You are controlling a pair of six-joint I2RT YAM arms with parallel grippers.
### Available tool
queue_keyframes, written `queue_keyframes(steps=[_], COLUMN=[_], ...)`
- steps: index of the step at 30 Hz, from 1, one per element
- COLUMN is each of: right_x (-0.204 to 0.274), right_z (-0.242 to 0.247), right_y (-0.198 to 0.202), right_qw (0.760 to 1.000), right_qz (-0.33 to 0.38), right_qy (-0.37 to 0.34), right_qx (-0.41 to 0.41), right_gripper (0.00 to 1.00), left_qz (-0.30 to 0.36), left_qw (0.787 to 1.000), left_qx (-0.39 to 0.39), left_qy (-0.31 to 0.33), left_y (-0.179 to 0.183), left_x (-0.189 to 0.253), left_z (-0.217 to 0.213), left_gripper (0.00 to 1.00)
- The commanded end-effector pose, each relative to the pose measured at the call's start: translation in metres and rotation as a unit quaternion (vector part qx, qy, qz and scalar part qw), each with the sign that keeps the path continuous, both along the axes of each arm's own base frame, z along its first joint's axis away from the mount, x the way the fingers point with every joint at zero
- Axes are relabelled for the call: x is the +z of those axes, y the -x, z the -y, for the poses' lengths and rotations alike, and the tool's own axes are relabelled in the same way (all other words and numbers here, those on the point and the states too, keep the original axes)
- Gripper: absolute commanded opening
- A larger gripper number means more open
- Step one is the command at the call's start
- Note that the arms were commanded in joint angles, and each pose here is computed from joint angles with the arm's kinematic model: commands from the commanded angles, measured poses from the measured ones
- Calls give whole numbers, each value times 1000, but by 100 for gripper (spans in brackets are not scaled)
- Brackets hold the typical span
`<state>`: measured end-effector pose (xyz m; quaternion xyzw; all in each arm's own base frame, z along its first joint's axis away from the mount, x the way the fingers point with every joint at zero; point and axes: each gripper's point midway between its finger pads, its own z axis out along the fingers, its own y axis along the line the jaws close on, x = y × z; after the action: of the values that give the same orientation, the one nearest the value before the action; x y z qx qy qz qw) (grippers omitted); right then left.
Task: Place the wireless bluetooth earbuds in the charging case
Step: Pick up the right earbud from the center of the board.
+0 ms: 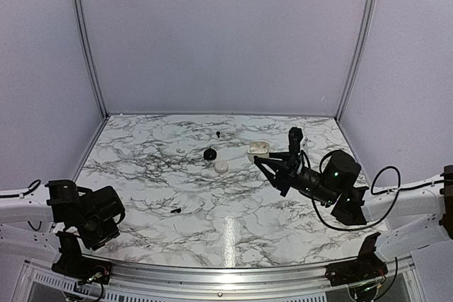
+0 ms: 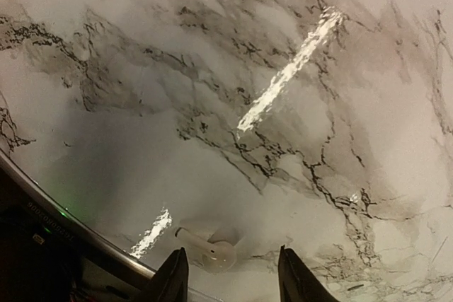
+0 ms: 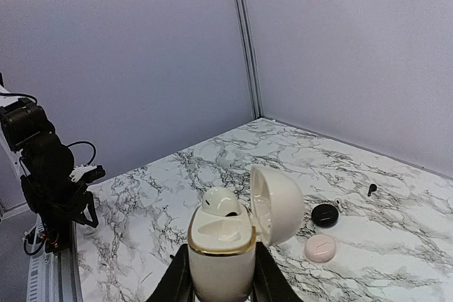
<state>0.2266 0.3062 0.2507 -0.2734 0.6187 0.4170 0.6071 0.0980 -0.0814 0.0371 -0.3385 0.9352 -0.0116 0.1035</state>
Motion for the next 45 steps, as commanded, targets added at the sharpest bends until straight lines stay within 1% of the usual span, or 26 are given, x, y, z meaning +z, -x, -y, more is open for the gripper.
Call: queue_keyframes(steps=[1,4,10,15,18,21,25,27,29,31,34,37,39,42,45], right_x=[13,13,12,13,12,12,15,15,17,17,17,20,21,23,24], right_z=[1,2,2,4,5,4,3,3,4,4,5,6,8,11,16], right_y=[-1,-1,-1,-2,-1,-1,-1,-2,-2,-2,-2,-2,-2,0,1], right_qw=[1000,1000,1000,1000,1000,1000,1000,1000,1000,1000,1000,1000,1000,1000,1000], right_qz=[9,6,2,3,3,6,9,10,10,10,9,10,10,11,12], right_qy=[-14,-17,-22,-23,-23,-21,-17,-15,-15,-15,-14,-16,-15,-13,-12], right_qx=[1,-2,1,-6,-6,-5,-3,-5,-5,-7,-7,-10,-14,-16,-22], right_gripper=[0,0,0,0,0,0,0,0,0,0,0,0,0,0,0], left_qz=[-40,-52,-40,-29,-24,-15,-3,11,33,62,97,102,94,93,93], left_qw=[999,999,999,999,1000,998,991,988,987,987,987,988,987,986,987], left_qx=[12,11,7,6,-8,-53,-126,-148,-154,-148,-114,-63,-39,-27,-13], left_qy=[-7,-9,8,14,15,5,-34,-32,-13,14,55,101,128,135,129], left_y=[13,16,8,1,-7,-22,-50,-66,-83,-99,-126,-150,-162,-177,-187], left_x=[-14,-18,-24,-26,-26,-23,-13,-5,7,18,31,30,24,23,18], left_z=[-4,-3,6,10,16,31,51,68,88,108,131,148,160,172,175], left_gripper=[45,42,37,28,23,17,10,8,8,9,10,11,11,13,14])
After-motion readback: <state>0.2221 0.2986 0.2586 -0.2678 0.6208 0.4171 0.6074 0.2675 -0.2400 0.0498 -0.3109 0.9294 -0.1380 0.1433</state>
